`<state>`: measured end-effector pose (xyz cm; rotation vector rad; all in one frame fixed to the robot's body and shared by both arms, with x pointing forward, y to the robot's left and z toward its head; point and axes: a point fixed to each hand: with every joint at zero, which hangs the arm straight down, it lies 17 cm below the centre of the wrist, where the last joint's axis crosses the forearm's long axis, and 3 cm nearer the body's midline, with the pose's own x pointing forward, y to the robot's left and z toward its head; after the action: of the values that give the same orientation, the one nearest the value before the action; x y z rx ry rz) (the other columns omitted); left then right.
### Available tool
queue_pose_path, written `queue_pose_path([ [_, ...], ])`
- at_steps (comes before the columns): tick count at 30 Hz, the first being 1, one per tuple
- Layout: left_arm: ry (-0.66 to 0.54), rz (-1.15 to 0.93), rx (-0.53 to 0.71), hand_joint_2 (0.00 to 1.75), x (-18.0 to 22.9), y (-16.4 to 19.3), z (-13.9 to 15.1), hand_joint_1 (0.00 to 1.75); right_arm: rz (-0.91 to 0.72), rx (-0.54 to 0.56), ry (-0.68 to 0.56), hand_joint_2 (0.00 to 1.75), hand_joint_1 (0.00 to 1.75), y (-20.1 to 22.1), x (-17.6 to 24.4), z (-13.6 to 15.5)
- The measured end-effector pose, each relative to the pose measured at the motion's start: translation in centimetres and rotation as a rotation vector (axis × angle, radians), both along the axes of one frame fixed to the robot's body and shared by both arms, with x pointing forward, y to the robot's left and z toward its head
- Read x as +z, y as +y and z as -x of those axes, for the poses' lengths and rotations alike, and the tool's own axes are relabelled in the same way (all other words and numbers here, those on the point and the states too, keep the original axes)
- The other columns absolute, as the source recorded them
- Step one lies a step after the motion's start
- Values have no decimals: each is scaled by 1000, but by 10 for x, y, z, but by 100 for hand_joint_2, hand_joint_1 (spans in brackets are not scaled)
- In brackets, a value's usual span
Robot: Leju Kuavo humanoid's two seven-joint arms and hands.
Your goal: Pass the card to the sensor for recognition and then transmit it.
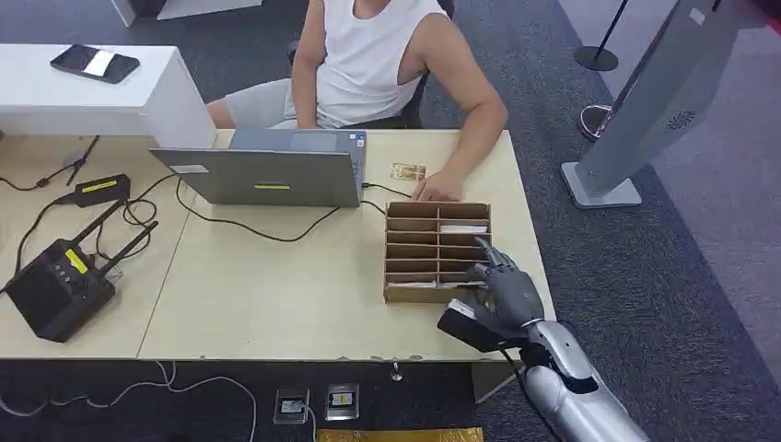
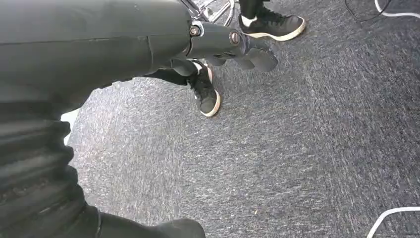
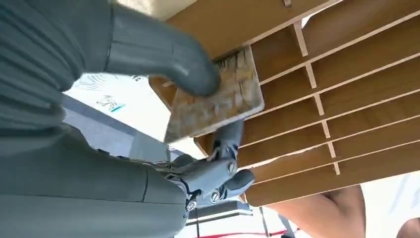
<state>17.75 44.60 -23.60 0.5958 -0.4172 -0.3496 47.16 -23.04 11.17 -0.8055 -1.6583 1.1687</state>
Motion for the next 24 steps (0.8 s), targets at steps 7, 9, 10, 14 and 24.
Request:
queue_pose_path([
  [7,-2,-1,-1,175,0,0,-2,0,-1,0,6,175,175,0,-1,0],
  [9,-3,-1,-2,175,1,0,-2,0,-3,-1,8,175,175,0,-1,0],
  [10,-3,-2,-3,175,1,0,-2,0,-5,-2,9,175,175,0,-1,0],
  [14,-2,-2,-6,175,1,0,-2,0,-9,0,10,175,175,0,-1,0],
  [24,-9,2,-19,175,2,-4,-10,0,-23,23,-143,175,175,-1,62,-28],
])
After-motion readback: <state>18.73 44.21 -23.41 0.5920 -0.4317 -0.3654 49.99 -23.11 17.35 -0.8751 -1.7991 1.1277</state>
